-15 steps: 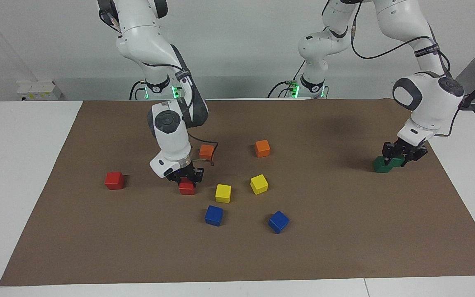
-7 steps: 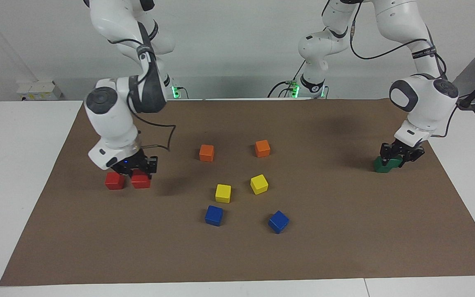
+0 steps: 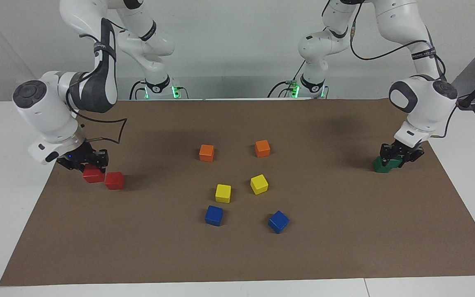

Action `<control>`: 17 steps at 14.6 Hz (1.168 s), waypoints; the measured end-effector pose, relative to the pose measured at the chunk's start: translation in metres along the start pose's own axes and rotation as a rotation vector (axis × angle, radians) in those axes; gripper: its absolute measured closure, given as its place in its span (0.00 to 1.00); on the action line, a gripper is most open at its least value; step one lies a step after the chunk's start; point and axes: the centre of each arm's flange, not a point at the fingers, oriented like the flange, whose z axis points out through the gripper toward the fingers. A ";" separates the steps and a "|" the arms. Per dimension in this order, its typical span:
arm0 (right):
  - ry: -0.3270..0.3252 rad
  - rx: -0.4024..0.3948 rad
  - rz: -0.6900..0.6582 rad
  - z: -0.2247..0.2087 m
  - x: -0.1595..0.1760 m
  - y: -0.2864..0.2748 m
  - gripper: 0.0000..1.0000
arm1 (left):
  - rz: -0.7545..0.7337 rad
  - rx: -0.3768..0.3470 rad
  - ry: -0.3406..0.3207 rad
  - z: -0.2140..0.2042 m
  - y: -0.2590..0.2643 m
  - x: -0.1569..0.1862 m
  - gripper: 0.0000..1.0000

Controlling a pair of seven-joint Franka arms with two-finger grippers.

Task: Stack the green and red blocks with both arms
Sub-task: 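Stack the green cube on green with the left gripper while the right gripper carries red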

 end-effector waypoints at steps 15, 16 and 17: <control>0.023 0.010 0.011 0.044 -0.027 -0.013 0.45 | 0.006 0.002 0.009 -0.003 -0.001 0.008 0.00; 0.024 0.010 0.012 0.044 -0.027 -0.013 0.45 | 0.008 -0.002 0.003 -0.014 -0.003 0.016 0.00; 0.032 0.008 0.012 0.045 -0.026 -0.014 0.45 | 0.012 -0.007 -0.002 -0.031 -0.005 0.026 0.00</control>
